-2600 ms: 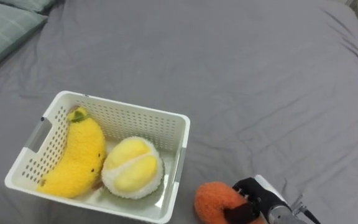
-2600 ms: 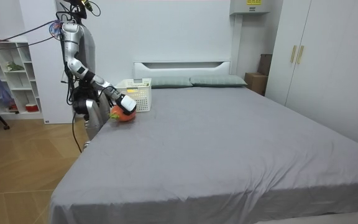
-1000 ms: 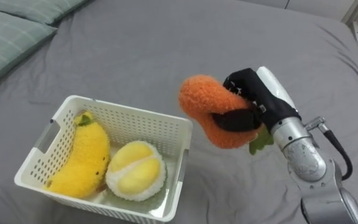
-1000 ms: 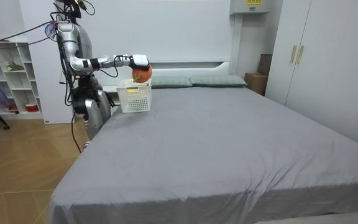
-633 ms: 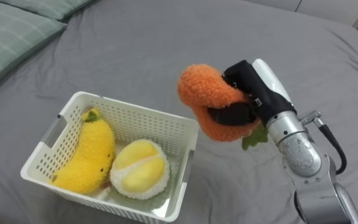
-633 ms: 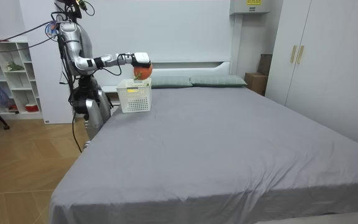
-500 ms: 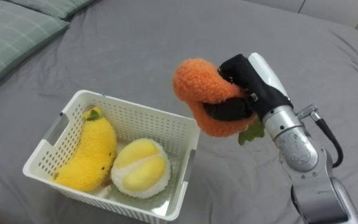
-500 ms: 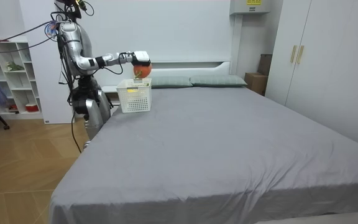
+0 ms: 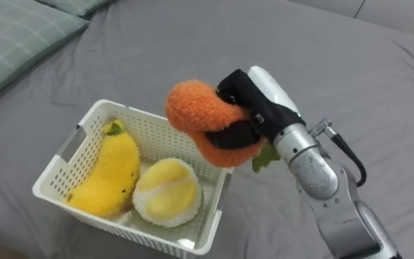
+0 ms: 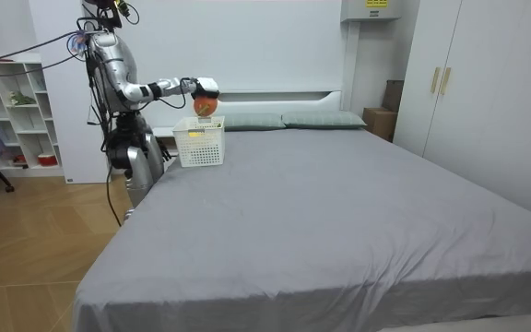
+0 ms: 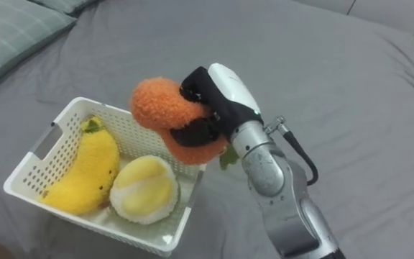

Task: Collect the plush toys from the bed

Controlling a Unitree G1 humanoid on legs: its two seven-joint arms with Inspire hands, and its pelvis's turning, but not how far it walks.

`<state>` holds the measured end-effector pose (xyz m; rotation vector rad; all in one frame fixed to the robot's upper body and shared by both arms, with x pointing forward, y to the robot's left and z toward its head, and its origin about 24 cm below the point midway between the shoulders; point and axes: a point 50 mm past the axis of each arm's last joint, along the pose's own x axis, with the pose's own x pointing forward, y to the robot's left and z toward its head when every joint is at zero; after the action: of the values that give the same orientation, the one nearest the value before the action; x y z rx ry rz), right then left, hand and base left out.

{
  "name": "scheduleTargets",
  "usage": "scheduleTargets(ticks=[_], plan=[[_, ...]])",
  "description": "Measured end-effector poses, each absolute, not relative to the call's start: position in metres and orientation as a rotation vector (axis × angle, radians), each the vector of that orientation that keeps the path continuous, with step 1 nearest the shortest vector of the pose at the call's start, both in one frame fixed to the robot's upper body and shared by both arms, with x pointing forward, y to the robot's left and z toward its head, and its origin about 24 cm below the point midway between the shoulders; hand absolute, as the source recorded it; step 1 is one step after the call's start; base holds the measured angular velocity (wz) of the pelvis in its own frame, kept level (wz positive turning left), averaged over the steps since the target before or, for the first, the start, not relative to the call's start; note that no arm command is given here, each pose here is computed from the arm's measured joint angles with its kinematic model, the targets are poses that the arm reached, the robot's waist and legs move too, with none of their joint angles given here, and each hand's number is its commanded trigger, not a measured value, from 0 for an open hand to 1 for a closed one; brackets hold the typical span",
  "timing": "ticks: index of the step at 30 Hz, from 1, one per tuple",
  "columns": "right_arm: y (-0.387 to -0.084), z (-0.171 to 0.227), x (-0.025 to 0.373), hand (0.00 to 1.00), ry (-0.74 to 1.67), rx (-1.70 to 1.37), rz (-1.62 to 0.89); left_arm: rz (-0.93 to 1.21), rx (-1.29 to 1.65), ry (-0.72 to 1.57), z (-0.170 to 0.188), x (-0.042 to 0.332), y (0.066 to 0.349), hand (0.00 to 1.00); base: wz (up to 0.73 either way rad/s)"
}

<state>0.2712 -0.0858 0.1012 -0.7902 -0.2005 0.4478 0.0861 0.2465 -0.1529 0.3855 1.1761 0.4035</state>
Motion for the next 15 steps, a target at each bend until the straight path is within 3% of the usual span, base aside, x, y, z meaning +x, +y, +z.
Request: scheduleTargets(ticks=[5, 6, 7, 9, 15], plan=[[-0.07, 0.117, 0.276, 1.0, -0.265, -0.756, 0.495, 0.394, 0.388, 1.174, -0.153, 0.088, 0.245, 0.0, 0.01], [-0.067, 0.118, 0.276, 0.79, -0.271, -0.751, 0.508, 0.395, 0.388, 1.176, -0.153, 0.087, 0.245, 0.0, 0.06], [-0.066, 0.118, 0.275, 0.66, -0.272, -0.749, 0.515, 0.395, 0.388, 1.178, -0.153, 0.087, 0.245, 0.0, 0.06], [-0.062, 0.117, 0.274, 0.0, -0.268, -0.741, 0.544, 0.393, 0.388, 1.183, -0.154, 0.087, 0.244, 0.0, 0.02], [-0.054, 0.109, 0.27, 0.0, -0.23, -0.758, 0.596, 0.396, 0.396, 1.243, -0.156, 0.078, 0.245, 0.0, 0.0]])
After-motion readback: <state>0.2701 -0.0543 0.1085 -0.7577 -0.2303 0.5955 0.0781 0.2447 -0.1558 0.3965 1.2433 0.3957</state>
